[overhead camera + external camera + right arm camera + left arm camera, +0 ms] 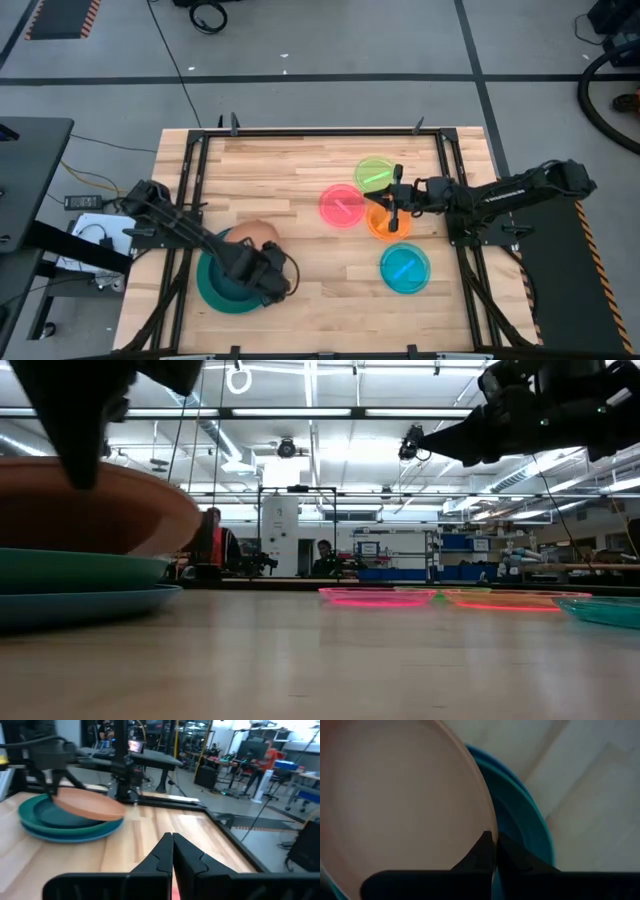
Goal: Stack plastic plates
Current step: Stack the orange plate on top of the dark green plate, then stack the pink plate on top of the orange plate
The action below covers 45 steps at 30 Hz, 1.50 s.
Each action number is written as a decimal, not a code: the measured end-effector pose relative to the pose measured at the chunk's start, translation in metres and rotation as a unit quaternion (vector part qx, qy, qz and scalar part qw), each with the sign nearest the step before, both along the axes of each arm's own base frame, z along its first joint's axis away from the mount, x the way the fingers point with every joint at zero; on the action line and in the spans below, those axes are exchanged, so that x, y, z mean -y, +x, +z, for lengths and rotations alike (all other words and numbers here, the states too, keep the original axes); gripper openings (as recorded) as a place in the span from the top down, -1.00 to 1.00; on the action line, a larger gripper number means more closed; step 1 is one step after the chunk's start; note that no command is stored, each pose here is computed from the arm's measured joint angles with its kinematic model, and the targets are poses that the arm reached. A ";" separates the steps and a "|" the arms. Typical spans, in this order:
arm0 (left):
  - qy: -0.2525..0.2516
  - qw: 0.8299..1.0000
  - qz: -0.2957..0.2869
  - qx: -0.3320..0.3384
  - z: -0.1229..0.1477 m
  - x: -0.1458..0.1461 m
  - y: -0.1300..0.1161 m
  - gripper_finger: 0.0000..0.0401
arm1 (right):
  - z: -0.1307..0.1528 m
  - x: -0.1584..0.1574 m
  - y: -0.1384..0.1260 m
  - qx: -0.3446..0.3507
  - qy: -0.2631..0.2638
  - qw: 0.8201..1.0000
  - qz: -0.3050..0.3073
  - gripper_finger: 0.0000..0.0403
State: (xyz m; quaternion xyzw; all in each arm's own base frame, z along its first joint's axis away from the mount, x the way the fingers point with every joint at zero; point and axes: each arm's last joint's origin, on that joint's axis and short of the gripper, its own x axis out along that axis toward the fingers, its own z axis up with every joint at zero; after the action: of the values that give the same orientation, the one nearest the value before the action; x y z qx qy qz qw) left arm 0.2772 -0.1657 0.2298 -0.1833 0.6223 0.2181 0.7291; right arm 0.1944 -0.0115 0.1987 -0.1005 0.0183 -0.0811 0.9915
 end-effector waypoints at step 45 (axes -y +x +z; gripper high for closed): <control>-0.076 0.996 0.042 0.011 -0.010 0.030 0.000 0.36 | 0.007 0.015 -0.001 0.037 0.008 0.999 0.027 0.94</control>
State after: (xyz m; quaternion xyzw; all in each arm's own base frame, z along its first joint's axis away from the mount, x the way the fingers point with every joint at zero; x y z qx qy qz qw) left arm 0.2768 -0.1961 0.2196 -0.2667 0.6205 0.1989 0.7101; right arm 0.1930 -0.0264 0.2056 -0.0897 -0.0203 -0.0580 0.9941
